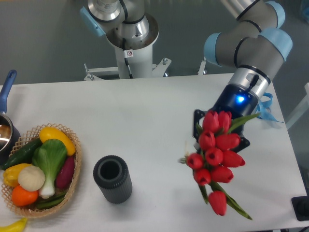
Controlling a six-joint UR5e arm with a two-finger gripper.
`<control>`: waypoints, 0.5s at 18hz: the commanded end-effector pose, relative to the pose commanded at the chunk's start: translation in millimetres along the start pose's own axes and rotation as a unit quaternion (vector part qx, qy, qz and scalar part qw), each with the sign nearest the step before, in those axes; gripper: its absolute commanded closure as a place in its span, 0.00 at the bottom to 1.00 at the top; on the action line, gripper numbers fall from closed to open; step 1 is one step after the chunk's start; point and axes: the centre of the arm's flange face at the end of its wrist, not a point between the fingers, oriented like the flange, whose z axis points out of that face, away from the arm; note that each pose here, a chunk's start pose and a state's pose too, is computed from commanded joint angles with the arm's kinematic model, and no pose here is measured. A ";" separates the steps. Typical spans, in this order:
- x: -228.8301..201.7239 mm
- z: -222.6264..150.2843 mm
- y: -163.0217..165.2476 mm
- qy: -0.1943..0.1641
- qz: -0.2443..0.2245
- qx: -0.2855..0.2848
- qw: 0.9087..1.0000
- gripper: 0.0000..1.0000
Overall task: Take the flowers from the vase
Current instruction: 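Carry the held tulips away from the vase and hold them up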
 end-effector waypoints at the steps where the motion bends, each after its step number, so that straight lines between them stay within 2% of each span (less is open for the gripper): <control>1: -0.4 0.9 3.1 -0.003 -0.002 -0.006 1.000 0.68; 3: 0.9 -1.2 3.1 -0.010 -0.002 -0.014 1.000 0.68; 5: 5.8 -5.3 12.8 -0.036 -0.005 -0.051 0.998 0.68; 7: 13.9 -10.0 24.9 -0.063 -0.007 -0.093 0.994 0.69; 9: 15.2 -11.1 37.9 -0.091 0.008 -0.143 0.986 0.68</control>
